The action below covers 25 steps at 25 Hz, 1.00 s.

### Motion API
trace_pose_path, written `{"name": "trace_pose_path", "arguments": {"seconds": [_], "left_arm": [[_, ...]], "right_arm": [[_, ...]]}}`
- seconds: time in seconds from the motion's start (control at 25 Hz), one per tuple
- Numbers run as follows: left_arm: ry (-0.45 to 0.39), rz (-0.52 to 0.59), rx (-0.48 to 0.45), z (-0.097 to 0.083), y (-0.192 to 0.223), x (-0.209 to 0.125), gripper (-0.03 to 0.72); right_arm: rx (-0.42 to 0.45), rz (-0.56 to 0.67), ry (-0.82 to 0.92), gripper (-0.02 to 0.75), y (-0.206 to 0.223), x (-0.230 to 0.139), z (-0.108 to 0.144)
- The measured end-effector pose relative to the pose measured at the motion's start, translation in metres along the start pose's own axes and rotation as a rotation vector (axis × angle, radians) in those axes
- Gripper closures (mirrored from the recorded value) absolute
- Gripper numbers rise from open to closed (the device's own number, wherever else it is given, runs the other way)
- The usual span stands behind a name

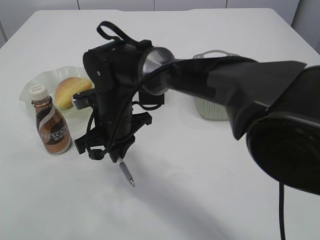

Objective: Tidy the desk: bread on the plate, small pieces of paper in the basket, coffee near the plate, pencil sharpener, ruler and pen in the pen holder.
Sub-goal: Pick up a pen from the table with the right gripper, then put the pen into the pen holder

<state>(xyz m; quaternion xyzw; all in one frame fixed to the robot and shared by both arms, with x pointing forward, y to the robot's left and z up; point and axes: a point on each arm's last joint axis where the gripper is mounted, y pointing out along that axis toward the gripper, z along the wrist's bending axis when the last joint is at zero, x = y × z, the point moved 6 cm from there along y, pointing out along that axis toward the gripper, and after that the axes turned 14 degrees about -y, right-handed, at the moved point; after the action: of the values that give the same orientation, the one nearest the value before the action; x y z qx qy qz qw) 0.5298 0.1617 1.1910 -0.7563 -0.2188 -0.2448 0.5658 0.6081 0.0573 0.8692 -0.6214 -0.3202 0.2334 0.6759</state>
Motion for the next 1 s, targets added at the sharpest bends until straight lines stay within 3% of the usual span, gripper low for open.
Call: {"name": "trace_pose_path", "arguments": {"seconds": [0.36, 0.52, 0.8, 1.0], "left_arm": [[-0.004, 0.005, -0.011, -0.002, 0.0, -0.001, 0.381], [-0.006, 0.008, -0.017, -0.003, 0.0, -0.001, 0.381], [-0.012, 0.015, -0.034, -0.005, 0.0, -0.002, 0.381], [-0.014, 0.018, -0.04, -0.006, 0.0, -0.003, 0.381]], "right_arm": [[-0.074, 0.068, -0.041, 0.677, -0.021, -0.049, -0.009], [-0.075, -0.072, -0.056, 0.677, -0.037, -0.067, -0.006], [-0.117, -0.483, -0.105, 0.677, -0.097, -0.082, -0.004], [-0.181, -0.694, -0.198, 0.677, -0.128, -0.087, -0.004]]}}
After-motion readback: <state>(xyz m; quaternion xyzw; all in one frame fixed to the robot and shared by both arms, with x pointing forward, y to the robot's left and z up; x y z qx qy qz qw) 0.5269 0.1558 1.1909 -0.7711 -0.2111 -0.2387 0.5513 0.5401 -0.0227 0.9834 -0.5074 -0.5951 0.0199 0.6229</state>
